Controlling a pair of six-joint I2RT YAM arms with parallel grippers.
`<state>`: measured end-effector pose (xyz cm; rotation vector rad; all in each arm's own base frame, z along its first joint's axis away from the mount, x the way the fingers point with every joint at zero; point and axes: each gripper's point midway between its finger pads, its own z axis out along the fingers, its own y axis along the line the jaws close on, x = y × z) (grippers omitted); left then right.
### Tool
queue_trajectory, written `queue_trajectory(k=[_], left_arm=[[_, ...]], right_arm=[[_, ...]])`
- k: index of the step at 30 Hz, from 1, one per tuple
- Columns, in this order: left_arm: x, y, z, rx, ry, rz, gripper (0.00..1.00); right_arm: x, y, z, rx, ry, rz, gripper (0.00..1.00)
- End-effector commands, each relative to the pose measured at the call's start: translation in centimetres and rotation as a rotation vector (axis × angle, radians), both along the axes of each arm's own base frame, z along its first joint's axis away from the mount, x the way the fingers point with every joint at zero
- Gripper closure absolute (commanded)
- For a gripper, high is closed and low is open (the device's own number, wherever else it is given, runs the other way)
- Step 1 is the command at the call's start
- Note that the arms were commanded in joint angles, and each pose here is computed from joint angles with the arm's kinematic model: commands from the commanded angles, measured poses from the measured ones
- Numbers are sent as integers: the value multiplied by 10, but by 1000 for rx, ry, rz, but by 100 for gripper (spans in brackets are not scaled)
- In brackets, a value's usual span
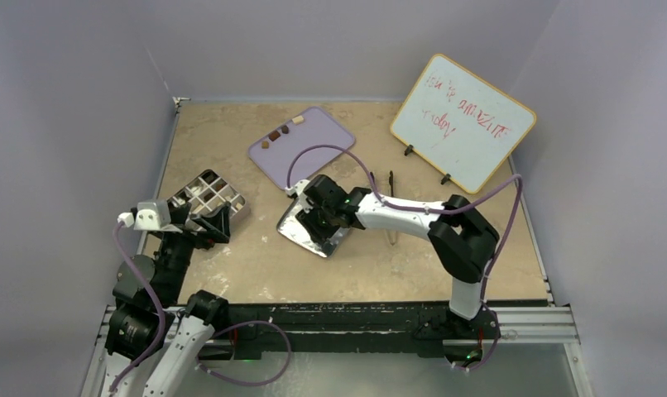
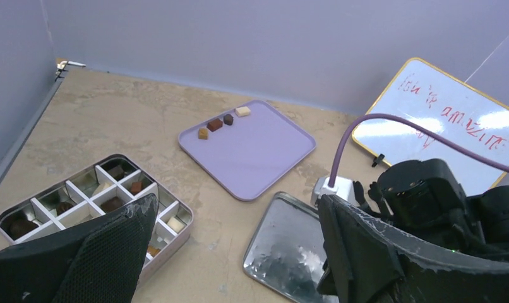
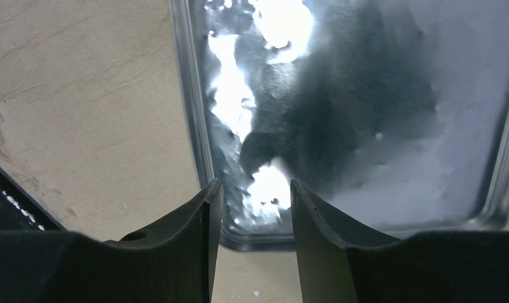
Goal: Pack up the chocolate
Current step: Pick up the box lid from the center of the board.
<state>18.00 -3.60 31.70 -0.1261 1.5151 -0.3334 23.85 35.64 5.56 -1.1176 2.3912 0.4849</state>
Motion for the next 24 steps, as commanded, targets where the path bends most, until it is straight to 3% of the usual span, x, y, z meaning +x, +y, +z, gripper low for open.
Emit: queue_trajectory(k=[1, 15, 24], left_arm=[[4, 4, 3, -13, -17, 28, 4], [7, 0, 0, -4, -1, 13, 5], [9, -1, -2, 8, 6, 13, 5]], right_arm=[[-5, 29, 13, 48, -10, 49, 54], [-24, 50, -16, 2, 43, 128, 60], [-17, 41, -33, -96, -16, 92, 77]])
